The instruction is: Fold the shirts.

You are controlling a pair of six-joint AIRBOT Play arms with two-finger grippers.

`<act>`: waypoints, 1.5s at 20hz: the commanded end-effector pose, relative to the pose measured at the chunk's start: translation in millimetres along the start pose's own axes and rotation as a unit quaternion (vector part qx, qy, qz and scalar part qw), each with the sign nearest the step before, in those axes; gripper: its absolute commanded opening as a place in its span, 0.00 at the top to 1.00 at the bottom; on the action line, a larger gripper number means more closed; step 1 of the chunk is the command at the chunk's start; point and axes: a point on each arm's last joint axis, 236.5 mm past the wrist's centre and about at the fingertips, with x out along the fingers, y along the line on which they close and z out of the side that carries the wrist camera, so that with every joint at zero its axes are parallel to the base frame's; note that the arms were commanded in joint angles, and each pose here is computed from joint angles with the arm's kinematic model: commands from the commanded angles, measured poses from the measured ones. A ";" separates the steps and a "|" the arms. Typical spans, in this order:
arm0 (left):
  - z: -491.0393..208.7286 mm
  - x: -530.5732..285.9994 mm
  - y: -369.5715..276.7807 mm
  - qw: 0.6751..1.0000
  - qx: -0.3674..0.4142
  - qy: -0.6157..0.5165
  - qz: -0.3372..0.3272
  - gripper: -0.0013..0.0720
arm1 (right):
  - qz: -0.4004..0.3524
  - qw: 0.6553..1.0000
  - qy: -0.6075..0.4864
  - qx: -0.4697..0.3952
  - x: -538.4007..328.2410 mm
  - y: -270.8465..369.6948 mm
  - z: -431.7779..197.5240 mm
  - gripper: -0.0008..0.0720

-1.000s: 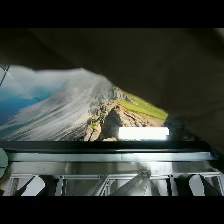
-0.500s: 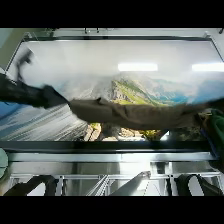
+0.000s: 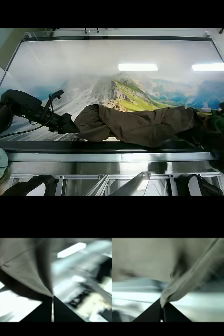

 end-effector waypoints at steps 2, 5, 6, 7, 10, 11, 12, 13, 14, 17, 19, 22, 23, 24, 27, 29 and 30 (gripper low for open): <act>13.2 -125.5 -211.9 0.914 0.319 -0.216 -0.127 0.95 | 0.140 0.919 -0.295 -0.222 -129.4 199.7 100.5 0.97; 102.1 -309.5 -208.5 0.823 0.282 -0.490 0.065 0.95 | 0.115 0.918 -0.319 -0.205 -154.2 196.8 223.6 0.97; 112.9 -332.2 -190.7 0.832 0.252 -0.490 0.064 0.95 | 0.125 0.944 -0.261 -0.158 -123.9 165.8 249.2 0.97; 121.1 -335.4 -158.9 0.861 0.214 -0.456 0.063 0.95 | 0.131 0.966 -0.191 -0.115 -85.6 127.4 259.8 0.97; 139.5 -303.2 -74.0 0.932 0.118 -0.342 0.031 0.96 | 0.076 0.994 -0.071 -0.042 0.9 36.3 255.9 0.97; 147.1 -290.6 -54.7 0.941 0.092 -0.324 0.014 0.96 | 0.054 0.997 -0.048 -0.039 15.4 20.0 251.2 0.97; 150.7 -274.5 -43.9 0.949 0.080 -0.305 0.002 0.96 | 0.036 0.998 -0.036 -0.043 22.1 11.7 247.0 0.97; 152.8 -256.2 -36.5 0.955 0.081 -0.285 -0.008 0.96 | 0.025 0.998 -0.031 -0.048 24.2 8.4 244.6 0.97; 156.9 -241.6 -31.7 0.958 0.080 -0.275 -0.013 0.96 | 0.029 0.998 -0.024 -0.050 25.1 11.5 240.7 0.97; 151.5 -191.3 2.4 0.975 0.039 -0.216 0.028 0.96 | -0.001 0.997 0.017 -0.070 20.3 7.0 216.7 0.97; 126.2 -148.8 31.9 0.985 0.010 -0.149 0.083 0.96 | -0.060 0.994 0.061 -0.065 16.8 -14.0 184.7 0.97; 76.4 -100.0 13.4 0.992 0.043 -0.095 0.076 0.96 | -0.041 0.991 0.063 -0.109 1.6 12.3 130.4 0.97; 65.1 -98.4 -11.9 0.991 0.064 -0.108 0.052 0.96 | -0.028 0.990 0.040 -0.135 -10.2 33.4 118.9 0.97; 50.9 -108.9 -63.4 0.982 0.121 -0.148 0.007 0.96 | -0.018 0.984 -0.009 -0.180 -35.4 68.2 108.7 0.97; -1.9 -184.8 -201.1 0.903 0.282 -0.323 -0.008 0.96 | 0.000 0.924 -0.222 -0.312 -128.3 180.6 95.8 0.97; -51.6 -251.4 -282.9 0.790 0.393 -0.465 0.068 0.96 | -0.032 0.830 -0.385 -0.402 -205.3 253.0 90.9 0.97; -73.8 -282.9 -311.3 0.729 0.423 -0.521 0.130 0.96 | -0.043 0.782 -0.446 -0.432 -240.0 286.0 88.7 0.97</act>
